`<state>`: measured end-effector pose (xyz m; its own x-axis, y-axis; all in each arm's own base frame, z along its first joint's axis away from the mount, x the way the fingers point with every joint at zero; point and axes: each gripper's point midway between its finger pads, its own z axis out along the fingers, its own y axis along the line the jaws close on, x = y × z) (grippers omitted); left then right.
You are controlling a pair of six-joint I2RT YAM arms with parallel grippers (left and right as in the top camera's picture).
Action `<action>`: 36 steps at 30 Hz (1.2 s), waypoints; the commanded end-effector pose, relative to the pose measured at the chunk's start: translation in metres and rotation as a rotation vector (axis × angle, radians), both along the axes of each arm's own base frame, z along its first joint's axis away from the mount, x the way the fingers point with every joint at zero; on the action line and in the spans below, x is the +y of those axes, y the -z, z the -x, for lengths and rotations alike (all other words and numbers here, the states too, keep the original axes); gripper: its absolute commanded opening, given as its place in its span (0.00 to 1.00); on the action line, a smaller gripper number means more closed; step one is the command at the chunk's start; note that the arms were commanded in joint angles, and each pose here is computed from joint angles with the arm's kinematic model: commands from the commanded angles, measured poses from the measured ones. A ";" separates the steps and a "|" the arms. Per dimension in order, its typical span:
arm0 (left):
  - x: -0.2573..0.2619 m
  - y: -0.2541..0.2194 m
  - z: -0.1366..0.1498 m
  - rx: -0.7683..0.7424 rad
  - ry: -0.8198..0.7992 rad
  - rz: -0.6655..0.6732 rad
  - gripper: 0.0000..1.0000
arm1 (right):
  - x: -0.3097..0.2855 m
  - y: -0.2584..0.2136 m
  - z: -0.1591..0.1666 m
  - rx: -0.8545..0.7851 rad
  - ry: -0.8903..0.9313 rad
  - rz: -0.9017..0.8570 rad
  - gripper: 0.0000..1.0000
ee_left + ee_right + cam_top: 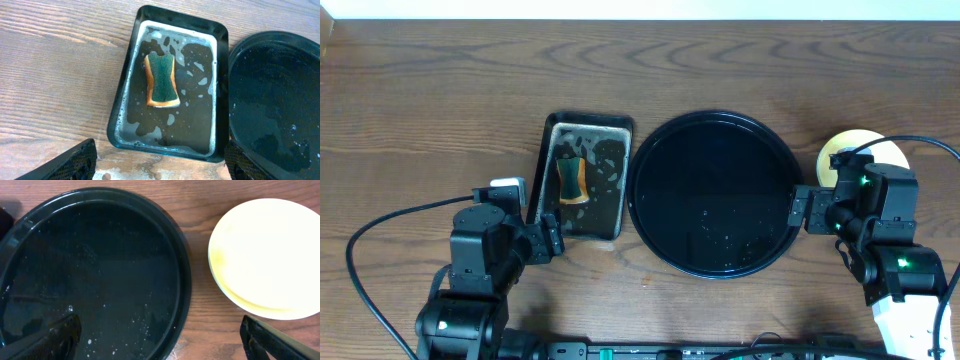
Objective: Clean dirty plates on tray and stack at the side
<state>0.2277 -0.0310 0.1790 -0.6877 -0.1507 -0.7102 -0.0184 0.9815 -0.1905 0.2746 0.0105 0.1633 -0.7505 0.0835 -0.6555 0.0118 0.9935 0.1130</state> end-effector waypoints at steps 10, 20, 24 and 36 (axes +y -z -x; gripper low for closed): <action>0.005 0.001 -0.001 -0.001 -0.020 -0.016 0.83 | -0.008 -0.006 0.005 -0.145 0.032 0.071 0.99; 0.005 0.001 -0.001 -0.001 -0.020 -0.016 0.83 | 0.027 -0.018 0.012 -0.588 -0.084 0.015 0.99; 0.005 0.001 -0.001 -0.001 -0.020 -0.016 0.83 | 0.030 -0.014 0.021 -0.674 -0.100 -0.003 0.99; 0.005 0.001 -0.001 -0.001 -0.020 -0.016 0.83 | 0.024 -0.030 0.031 -0.884 -0.076 -0.012 0.99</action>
<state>0.2274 -0.0310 0.1775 -0.6899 -0.1505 -0.7081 -0.0190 0.9816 -0.1901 0.2449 0.0365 0.1933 -0.0049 0.0668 -0.9978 -0.1554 0.9856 0.0668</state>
